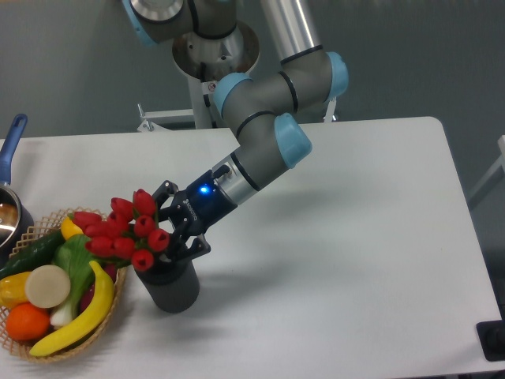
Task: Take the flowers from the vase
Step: 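Close the gripper around the tulip stems above the black vase, then lift the gripped tulips straight up out of the black vase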
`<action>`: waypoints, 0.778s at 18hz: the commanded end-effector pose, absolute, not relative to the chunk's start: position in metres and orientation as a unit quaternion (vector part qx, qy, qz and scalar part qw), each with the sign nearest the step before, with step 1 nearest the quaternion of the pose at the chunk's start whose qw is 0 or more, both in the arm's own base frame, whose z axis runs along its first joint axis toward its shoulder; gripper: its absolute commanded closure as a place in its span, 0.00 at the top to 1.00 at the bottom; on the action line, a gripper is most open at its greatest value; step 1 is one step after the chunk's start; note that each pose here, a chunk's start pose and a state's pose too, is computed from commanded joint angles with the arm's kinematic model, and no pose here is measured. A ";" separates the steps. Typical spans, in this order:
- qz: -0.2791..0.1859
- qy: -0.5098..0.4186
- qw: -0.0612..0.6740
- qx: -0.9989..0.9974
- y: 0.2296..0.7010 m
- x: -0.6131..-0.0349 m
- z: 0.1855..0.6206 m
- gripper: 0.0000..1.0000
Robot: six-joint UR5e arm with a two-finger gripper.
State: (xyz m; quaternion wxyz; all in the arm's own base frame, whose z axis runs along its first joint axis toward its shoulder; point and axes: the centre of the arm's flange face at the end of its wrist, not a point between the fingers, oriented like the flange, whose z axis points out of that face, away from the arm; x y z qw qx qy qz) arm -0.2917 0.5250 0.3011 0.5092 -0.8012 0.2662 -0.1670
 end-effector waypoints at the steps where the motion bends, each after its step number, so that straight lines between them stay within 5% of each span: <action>1: -0.167 0.266 0.509 -0.801 0.525 -0.292 0.302 0.42; 14: -0.180 0.231 0.545 -0.786 0.529 -0.305 0.343 0.42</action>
